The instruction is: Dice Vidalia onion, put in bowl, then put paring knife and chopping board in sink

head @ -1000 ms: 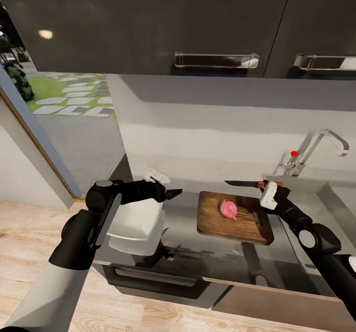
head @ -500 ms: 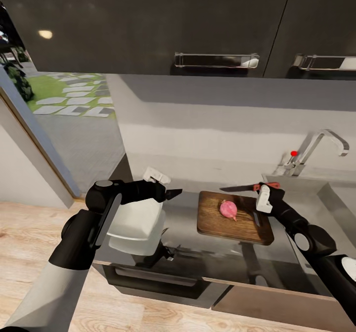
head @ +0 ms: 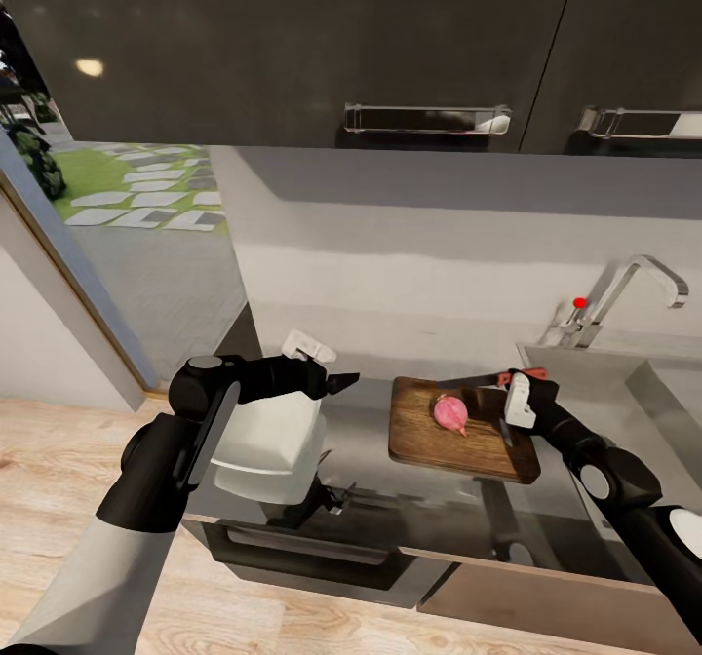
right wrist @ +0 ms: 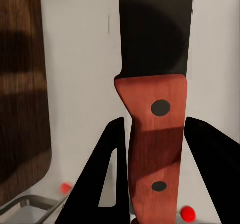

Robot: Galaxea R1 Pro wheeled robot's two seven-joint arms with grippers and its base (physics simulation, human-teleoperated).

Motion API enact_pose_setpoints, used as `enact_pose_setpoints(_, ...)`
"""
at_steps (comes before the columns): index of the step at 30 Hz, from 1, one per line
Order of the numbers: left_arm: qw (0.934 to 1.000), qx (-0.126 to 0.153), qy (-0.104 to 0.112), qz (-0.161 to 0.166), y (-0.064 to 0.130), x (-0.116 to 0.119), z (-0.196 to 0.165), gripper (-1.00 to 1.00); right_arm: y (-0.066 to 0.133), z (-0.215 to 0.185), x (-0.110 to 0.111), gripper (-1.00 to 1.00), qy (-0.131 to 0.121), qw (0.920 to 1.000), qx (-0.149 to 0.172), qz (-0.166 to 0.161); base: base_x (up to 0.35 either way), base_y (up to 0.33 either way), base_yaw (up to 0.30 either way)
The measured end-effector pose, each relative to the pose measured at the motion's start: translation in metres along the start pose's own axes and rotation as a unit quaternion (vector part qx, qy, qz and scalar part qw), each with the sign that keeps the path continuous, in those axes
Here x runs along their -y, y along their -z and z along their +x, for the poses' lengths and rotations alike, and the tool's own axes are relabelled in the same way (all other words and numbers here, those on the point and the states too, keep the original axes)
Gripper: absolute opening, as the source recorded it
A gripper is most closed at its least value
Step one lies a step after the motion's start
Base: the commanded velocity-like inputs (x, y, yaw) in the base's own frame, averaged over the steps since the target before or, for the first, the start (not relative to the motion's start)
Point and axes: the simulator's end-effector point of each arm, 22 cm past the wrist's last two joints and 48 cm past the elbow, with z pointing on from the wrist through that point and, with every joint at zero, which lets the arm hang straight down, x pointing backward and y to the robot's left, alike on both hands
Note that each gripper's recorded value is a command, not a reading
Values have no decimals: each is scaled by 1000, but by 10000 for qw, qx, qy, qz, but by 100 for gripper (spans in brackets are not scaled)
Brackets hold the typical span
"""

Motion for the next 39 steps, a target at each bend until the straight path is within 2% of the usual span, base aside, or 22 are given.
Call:
enact_pose_setpoints(28, 10000, -3, -4, 4, 0, 0, 0, 100, -1, 4, -4, -100, -12, 10000, -39, -26, 0, 0, 0)
enact_pose_setpoints(32, 10000, -3, -5, 4, 0, 0, 0, 100, -3, 16, -19, -100, -47, 9997, -166, -143, 0, 0, 0)
enact_pose_setpoints(39, 10000, -2, -6, 3, 0, 0, 0, 100, -4, 21, -27, -100, -1, 9997, -218, -115, 0, 0, 0)
